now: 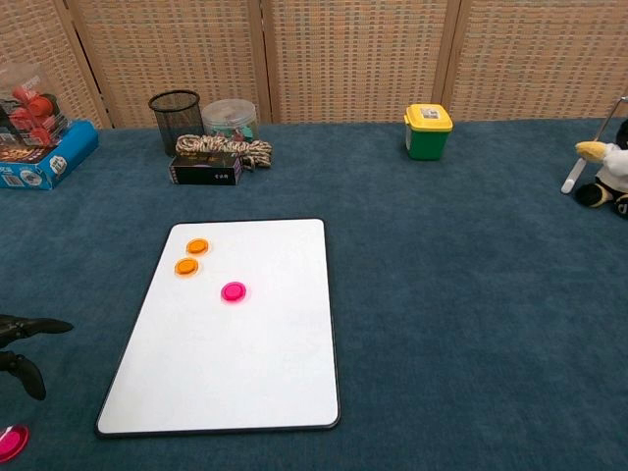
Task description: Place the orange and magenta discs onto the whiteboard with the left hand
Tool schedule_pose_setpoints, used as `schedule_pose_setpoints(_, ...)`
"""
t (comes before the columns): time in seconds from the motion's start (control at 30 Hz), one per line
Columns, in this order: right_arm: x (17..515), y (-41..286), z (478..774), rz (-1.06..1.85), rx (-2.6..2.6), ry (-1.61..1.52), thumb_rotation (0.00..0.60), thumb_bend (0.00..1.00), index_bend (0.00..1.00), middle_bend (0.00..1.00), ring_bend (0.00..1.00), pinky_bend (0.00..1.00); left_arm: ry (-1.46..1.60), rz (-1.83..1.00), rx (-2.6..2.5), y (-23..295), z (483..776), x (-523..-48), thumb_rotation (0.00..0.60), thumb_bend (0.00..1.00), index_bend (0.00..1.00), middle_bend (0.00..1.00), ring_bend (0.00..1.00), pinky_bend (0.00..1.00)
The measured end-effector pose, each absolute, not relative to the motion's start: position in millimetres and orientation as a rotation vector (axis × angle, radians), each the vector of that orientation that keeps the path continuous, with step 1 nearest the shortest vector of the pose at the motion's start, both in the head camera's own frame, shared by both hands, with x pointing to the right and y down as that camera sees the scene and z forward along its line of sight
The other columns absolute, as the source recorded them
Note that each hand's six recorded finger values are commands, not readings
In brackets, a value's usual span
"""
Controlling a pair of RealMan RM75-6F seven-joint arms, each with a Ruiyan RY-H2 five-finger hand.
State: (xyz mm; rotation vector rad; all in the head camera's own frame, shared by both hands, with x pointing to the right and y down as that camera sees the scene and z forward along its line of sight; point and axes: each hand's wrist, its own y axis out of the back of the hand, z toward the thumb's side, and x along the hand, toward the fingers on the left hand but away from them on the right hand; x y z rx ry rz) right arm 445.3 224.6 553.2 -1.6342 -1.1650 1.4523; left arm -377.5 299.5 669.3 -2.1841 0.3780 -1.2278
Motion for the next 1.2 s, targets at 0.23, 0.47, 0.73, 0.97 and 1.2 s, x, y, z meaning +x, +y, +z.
schedule_pose_setpoints(0.23, 445.3, 224.7, 553.1, 1.451, -1.636, -1.168, 0.6, 0.0, 0.0, 0.0, 0.0, 0.0, 0.36, -1.237, -2.179, 305.5, 674.2, -378.3, 0.6, 0.33, 0.32, 0.0, 0.0, 0.0)
schedule_pose_setpoints(0.47, 445.4, 224.7, 553.0, 1.451, -1.637, -1.168, 0.6, 0.0, 0.0, 0.0, 0.0, 0.0, 0.356, -1.244, -2.179, 307.1, 678.4, -376.7, 0.6, 0.33, 0.33, 0.0, 0.0, 0.0)
schedule_pose_setpoints(0.73, 445.7, 224.4, 553.3, 1.452, -1.638, -1.169, 0.6, 0.0, 0.0, 0.0, 0.0, 0.0, 0.35, -1.251, -2.176, 309.8, 684.6, -374.8, 0.6, 0.34, 0.39, 0.0, 0.0, 0.0)
schedule_pose_setpoints(0.97, 445.5, 224.4, 553.2, 1.451, -1.639, -1.17, 0.6, 0.0, 0.0, 0.0, 0.0, 0.0, 0.366, -1.264, -2.164, 308.6, 687.3, -376.8, 0.6, 0.35, 0.6, 0.0, 0.0, 0.0)
schedule_pose_setpoints(1.2, 445.6, 224.5, 553.2, 1.45, -1.639, -1.171, 0.6, 0.0, 0.0, 0.0, 0.0, 0.0, 0.382, -1.267, -2.16, 305.8, 687.1, -377.4, 0.6, 0.35, 0.61, 0.0, 0.0, 0.0)
